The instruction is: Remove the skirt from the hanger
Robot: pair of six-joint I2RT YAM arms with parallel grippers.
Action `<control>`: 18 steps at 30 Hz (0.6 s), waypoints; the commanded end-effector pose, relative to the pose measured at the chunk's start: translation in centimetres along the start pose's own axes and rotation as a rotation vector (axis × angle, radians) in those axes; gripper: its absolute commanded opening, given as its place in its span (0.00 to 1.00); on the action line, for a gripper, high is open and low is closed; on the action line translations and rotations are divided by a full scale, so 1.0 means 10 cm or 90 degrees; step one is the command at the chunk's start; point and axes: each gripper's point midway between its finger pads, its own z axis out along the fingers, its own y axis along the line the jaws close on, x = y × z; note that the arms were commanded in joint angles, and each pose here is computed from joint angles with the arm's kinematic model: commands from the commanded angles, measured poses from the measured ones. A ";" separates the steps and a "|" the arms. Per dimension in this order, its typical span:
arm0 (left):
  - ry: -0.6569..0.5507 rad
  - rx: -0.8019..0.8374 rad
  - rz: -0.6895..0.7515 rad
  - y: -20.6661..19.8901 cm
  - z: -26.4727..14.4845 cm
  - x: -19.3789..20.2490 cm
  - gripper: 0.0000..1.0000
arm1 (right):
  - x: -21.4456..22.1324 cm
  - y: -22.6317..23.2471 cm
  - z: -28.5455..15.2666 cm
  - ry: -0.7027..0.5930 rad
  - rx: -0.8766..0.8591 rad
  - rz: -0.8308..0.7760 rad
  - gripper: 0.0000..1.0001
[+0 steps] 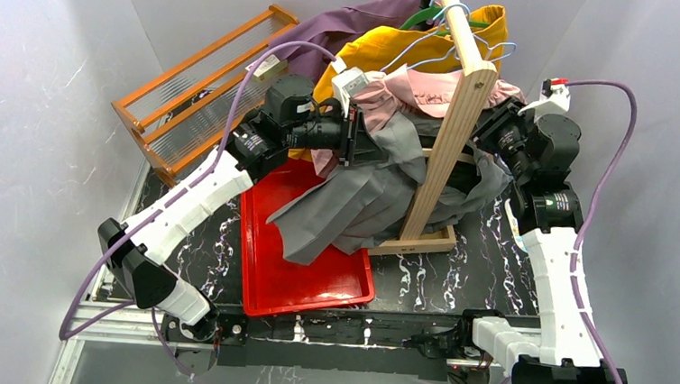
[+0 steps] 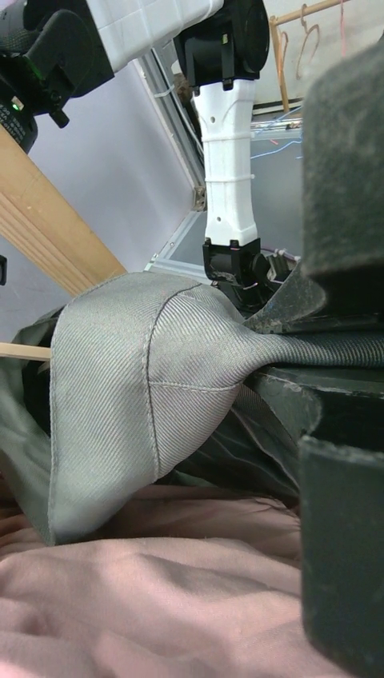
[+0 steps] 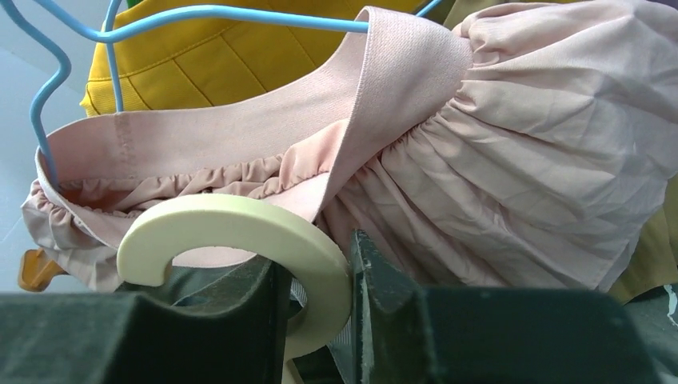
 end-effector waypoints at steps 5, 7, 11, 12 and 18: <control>-0.054 -0.010 0.027 -0.33 -0.41 -0.17 0.44 | -0.38 0.20 -0.16 -0.101 -0.037 0.045 0.01; -0.055 -0.046 0.021 -0.26 -0.49 -0.11 0.59 | -0.41 0.22 -0.19 -0.114 -0.040 0.049 0.00; -0.021 -0.116 0.002 -0.04 -0.59 0.20 0.96 | -0.51 0.24 -0.22 -0.130 -0.034 0.046 0.00; -0.010 -0.132 -0.003 0.00 -0.62 0.28 0.96 | -0.52 0.27 -0.22 -0.127 -0.039 0.043 0.00; -0.011 -0.185 -0.008 0.12 -0.76 0.42 0.86 | -0.48 0.33 -0.27 -0.116 -0.060 0.023 0.00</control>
